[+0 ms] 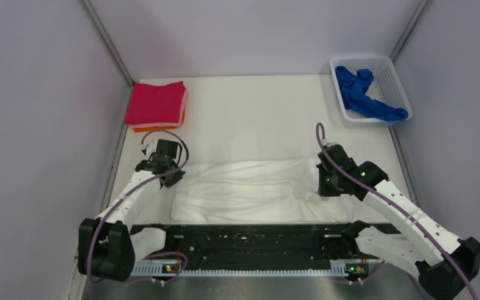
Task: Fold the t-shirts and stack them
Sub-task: Fold the other side of the tshirt into a rectangle, then rotate the tshirt 90 degrees
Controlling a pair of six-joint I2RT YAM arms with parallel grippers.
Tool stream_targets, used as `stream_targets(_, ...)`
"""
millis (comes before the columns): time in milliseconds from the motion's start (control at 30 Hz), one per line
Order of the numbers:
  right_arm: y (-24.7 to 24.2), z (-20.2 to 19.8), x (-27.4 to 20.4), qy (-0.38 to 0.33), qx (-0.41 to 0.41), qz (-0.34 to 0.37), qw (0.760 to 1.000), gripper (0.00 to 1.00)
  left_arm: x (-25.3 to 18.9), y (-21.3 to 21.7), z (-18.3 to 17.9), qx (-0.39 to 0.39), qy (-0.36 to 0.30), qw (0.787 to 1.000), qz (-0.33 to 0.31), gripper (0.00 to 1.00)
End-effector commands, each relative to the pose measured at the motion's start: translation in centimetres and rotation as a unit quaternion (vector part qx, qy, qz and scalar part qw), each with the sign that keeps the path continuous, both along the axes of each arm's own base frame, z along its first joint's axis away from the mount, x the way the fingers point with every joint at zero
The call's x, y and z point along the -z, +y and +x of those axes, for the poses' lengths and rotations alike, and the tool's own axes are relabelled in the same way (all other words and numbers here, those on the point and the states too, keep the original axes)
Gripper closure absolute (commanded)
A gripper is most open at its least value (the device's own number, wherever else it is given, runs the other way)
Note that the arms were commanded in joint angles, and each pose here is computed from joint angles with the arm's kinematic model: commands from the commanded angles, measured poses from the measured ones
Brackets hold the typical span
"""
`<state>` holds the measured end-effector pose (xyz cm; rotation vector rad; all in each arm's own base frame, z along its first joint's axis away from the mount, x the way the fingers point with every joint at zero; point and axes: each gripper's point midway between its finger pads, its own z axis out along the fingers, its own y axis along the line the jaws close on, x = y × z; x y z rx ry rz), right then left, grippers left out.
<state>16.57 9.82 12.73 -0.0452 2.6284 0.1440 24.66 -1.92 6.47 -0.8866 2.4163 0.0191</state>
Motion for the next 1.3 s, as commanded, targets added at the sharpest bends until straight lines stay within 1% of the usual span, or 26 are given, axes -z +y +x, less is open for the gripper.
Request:
stream_targets(0, 0.9, -3.1, 1.9, 0.056, -0.002, 0.036, 0.998, 0.91, 0.1, 0.4, -0.5, -0.035, -0.013, 0.999, -0.004, 0.88)
stream_targets(33, 1.1, -3.5, 2.2, 0.063, -0.008, 0.043, 0.997, 0.84, -0.1, 0.7, -0.8, -0.044, -0.013, 0.999, 0.000, 0.68)
stream_targets(67, 1.3, -3.8, 2.1, 0.066, -0.014, 0.051, 0.996, 0.75, -0.3, 1.0, -1.3, -0.052, -0.007, 0.999, 0.006, 0.47)
stream_targets(100, 1.5, -4.0, 1.9, 0.064, -0.019, 0.059, 0.996, 0.64, -0.8, 1.3, -1.5, -0.057, -0.008, 0.998, 0.011, 0.22)
stream_targets(133, 1.7, -4.0, 1.3, 0.056, -0.024, 0.069, 0.996, 0.53, -1.5, 1.6, -1.7, -0.063, -0.012, 0.998, 0.015, 0.09)
stream_targets(167, 1.9, -3.8, 0.7, 0.046, -0.028, 0.077, 0.996, 0.38, -2.4, 1.8, -1.6, -0.068, -0.020, 0.997, 0.018, 0.04)
stream_targets(200, 2.1, -3.6, -0.2, 0.031, -0.030, 0.086, 0.995, 0.04, -3.5, 1.8, -1.2, -0.068, -0.034, 0.997, 0.017, 0.02)
stream_targets(233, 2.2, -3.2, -1.0, 0.015, -0.030, 0.094, 0.995, 0.02, -4.5, 1.6, -0.7, -0.064, -0.049, 0.997, 0.012, 0.01)
stream_targets(333, 2.4, -2.0, -2.7, -0.027, -0.011, 0.113, 0.993, 0.01, -7.1, -0.2, 1.0, -0.024, -0.092, 0.995, -0.025, 0.01)
stream_targets(400, 2.6, -1.1, -2.6, -0.042, 0.022, 0.130, 0.990, 0.01, -8.1, -2.4, 2.3, 0.020, -0.116, 0.991, -0.067, 0.01)
stream_targets(433, 3.1, -0.6, -2.2, -0.047, 0.035, 0.145, 0.988, 0.01, -8.5, -3.8, 3.0, 0.047, -0.127, 0.986, -0.093, 0.01)
stream_targets(500, 4.7, -0.3, 0.0, -0.030, 0.043, 0.180, 0.982, 0.01, -8.6, -6.5, 3.9, 0.092, -0.135, 0.977, -0.134, 0.01)
stream_targets(567, 5.6, 0.3, 1.7, -0.020, 0.064, 0.200, 0.977, 0.01, -7.9, -9.2, 4.2, 0.138, -0.124, 0.969, -0.162, 0.01)
stream_targets(667, 5.7, 1.4, 4.1, -0.001, 0.097, 0.199, 0.975, 0.01, -5.8, -11.8, 3.8, 0.185, -0.077, 0.968, -0.153, 0.01)
stream_targets(733, 5.0, 2.6, 5.6, 0.005, 0.122, 0.188, 0.974, 0.01, -3.6, -12.0, 3.1, 0.190, -0.036, 0.972, -0.136, 0.01)
stream_targets(800, 4.8, 4.0, 6.5, 0.004, 0.139, 0.198, 0.970, 0.01, -2.0, -11.8, 2.6, 0.184, -0.013, 0.975, -0.127, 0.01)
stream_targets(900, 4.2, 6.5, 7.7, -0.006, 0.166, 0.208, 0.964, 0.01, -0.6, -11.1, 2.4, 0.167, -0.008, 0.980, -0.113, 0.01)
stream_targets(967, 3.5, 8.3, 8.3, -0.015, 0.179, 0.202, 0.963, 0.01, 0.0, -10.9, 2.3, 0.158, -0.007, 0.982, -0.108, 0.01)
stream_targets(1133, 2.0, 13.7, 9.2, -0.032, 0.176, 0.139, 0.974, 0.01, 2.0, -10.8, 2.2, 0.147, 0.009, 0.984, -0.101, 0.01)
stream_targets(1267, 1.7, 18.8, 10.1, -0.041, 0.170, 0.133, 0.976, 0.01, 3.1, -11.7, 2.0, 0.151, 0.026, 0.982, -0.112, 0.01)
